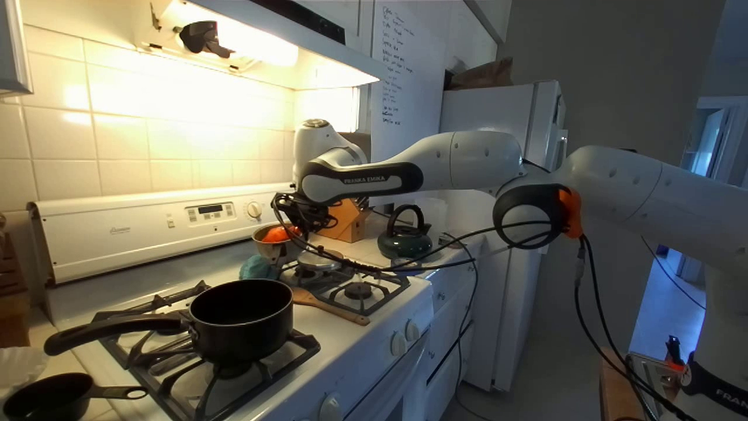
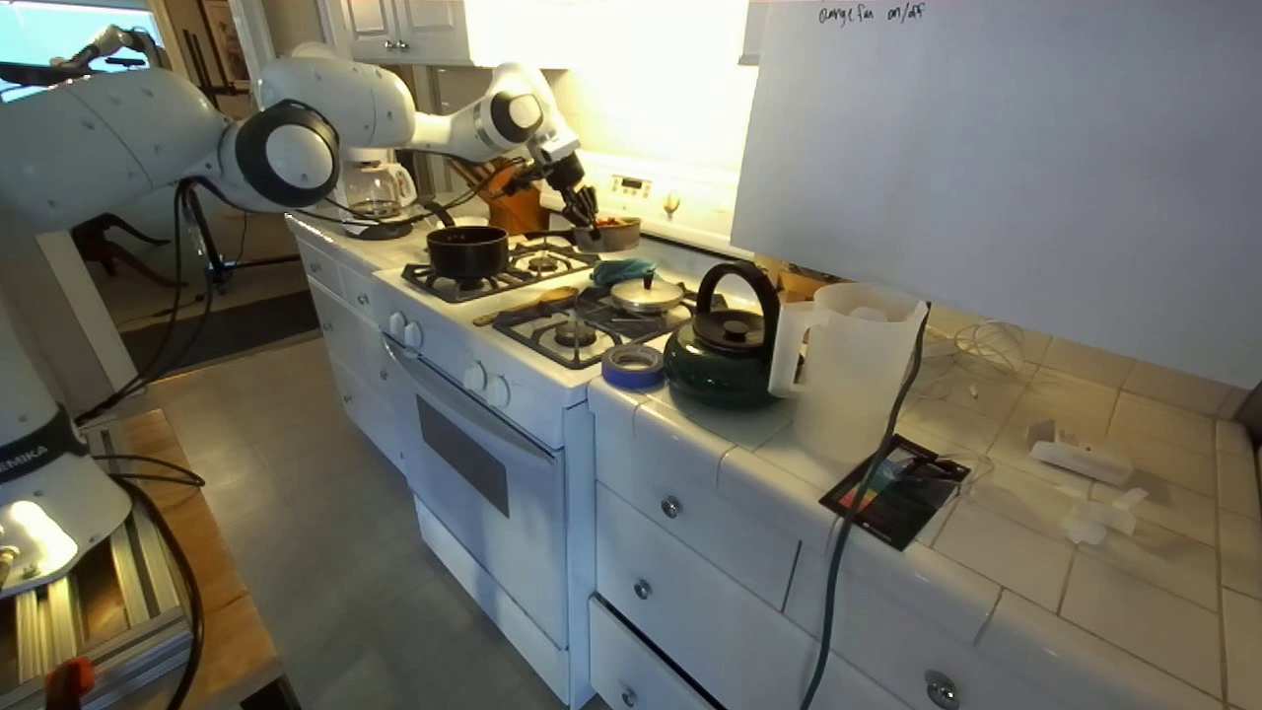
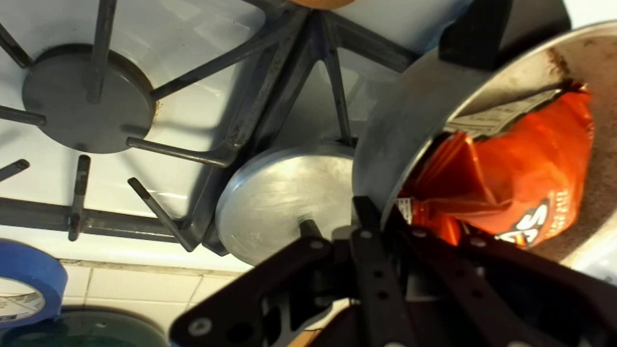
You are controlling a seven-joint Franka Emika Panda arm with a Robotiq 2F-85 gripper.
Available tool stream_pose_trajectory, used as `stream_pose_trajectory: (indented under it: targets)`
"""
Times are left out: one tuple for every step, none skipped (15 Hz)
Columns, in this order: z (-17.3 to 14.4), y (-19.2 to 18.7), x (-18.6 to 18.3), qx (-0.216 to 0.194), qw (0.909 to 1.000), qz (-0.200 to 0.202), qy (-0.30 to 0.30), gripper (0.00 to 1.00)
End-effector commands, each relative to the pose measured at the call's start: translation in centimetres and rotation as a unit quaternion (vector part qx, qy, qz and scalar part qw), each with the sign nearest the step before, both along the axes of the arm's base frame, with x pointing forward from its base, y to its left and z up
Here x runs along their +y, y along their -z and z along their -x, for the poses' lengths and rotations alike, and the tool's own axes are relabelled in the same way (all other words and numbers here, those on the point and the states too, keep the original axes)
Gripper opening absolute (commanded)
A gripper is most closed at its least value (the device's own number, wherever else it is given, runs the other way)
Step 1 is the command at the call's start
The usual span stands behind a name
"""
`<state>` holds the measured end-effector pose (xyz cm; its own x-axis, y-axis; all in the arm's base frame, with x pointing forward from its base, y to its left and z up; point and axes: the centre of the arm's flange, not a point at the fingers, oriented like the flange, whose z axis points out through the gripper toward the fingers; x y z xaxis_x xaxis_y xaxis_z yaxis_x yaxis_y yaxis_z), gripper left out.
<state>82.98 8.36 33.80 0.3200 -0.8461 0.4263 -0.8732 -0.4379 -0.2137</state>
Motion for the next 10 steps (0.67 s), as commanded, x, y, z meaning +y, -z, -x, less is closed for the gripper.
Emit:
stream_pose_trajectory:
  targets:
    - [7.2,0.7,-1.4,-0.028,0.9977,-0.004,-0.061,0.02]
    - [7.0,0.8,-1.4,-0.035,0.9953,0.002,-0.090,0.02]
    - [6.8,0.8,-1.6,-0.037,0.9945,0.001,-0.098,0.02]
    - [6.6,0.9,-1.7,-0.037,0.9943,-0.001,-0.099,0.02]
    - [6.4,1.2,-2.1,-0.029,0.9962,-0.001,-0.082,0.02]
    - [-0.9,0.6,-0.5,-0.023,0.9965,0.007,-0.080,0.02]
    - [-0.9,0.8,-0.7,-0.022,0.9966,0.008,-0.079,0.07]
    - [-0.9,0.9,-0.8,-0.021,0.9967,0.008,-0.078,0.07]
    - [-0.9,1.0,-0.7,-0.021,0.9967,0.008,-0.079,0.07]
    - [-0.9,1.0,-0.6,-0.020,0.9966,0.008,-0.079,0.07]
